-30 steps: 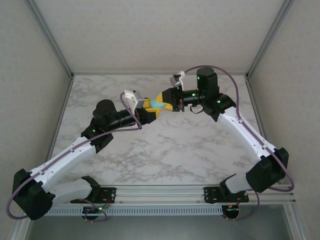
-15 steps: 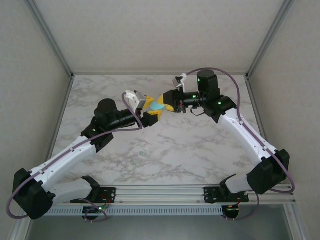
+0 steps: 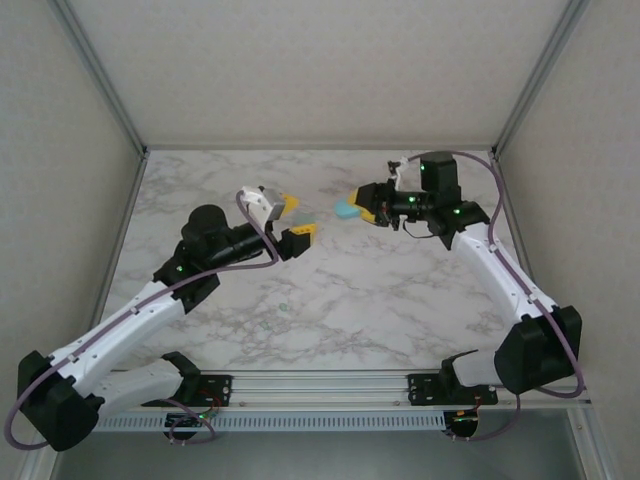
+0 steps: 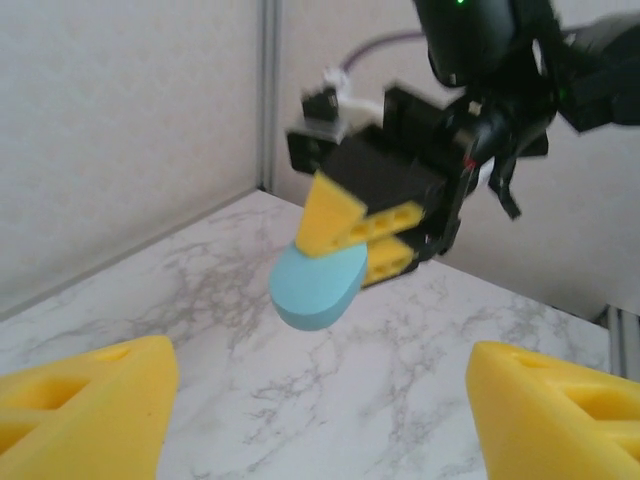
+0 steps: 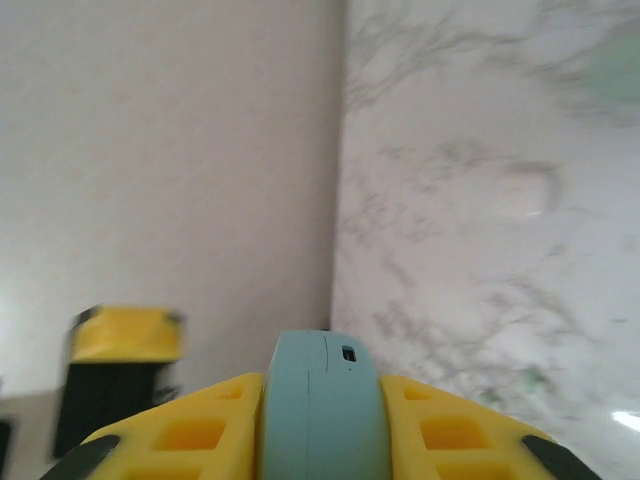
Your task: Insert the wireless bluetooth earbuds into the charging case
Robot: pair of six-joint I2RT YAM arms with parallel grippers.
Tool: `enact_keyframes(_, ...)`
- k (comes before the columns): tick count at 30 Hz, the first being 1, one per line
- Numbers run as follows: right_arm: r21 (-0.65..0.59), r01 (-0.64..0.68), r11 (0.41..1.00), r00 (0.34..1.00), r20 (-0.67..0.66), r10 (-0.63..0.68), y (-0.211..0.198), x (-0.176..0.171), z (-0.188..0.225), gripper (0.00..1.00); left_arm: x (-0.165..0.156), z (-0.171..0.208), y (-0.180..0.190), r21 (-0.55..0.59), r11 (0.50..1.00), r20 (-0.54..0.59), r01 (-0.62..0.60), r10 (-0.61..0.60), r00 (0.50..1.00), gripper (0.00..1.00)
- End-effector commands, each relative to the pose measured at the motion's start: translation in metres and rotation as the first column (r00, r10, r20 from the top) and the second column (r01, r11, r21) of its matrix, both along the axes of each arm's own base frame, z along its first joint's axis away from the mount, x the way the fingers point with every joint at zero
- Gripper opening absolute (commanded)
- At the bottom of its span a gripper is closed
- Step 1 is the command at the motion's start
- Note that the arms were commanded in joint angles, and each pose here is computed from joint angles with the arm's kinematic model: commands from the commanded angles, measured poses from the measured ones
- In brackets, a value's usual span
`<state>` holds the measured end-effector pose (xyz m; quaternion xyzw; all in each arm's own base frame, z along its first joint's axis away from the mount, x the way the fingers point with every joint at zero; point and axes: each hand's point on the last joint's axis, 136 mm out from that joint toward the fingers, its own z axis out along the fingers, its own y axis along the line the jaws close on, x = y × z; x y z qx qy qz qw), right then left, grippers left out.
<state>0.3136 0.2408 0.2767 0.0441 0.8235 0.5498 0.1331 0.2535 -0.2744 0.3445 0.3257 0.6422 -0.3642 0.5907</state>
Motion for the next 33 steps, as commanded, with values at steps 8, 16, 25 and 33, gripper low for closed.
enact_keyframes(8,-0.147,0.06,0.987,0.976,-0.199,-0.089,-0.031,0.027,-0.154,0.22,0.015,0.009,0.039,-0.04,0.969,-0.052,-0.246,0.243,0.969,0.84)
enact_keyframes(16,-0.201,0.049,0.978,0.963,-0.25,-0.1,-0.034,0.036,-0.214,0.22,0.022,0.006,0.051,-0.019,0.945,-0.126,-0.325,0.32,0.939,0.85)
enact_keyframes(25,-0.303,0.005,0.953,0.966,-0.246,-0.083,-0.046,0.024,-0.244,0.26,0.027,0.0,0.054,0.0,0.934,-0.15,-0.359,0.355,0.923,0.87)
enact_keyframes(33,-0.373,0.017,0.928,0.957,-0.264,-0.124,-0.058,0.014,-0.262,0.31,0.028,0.0,0.053,0.008,0.936,-0.154,-0.351,0.348,0.925,0.88)
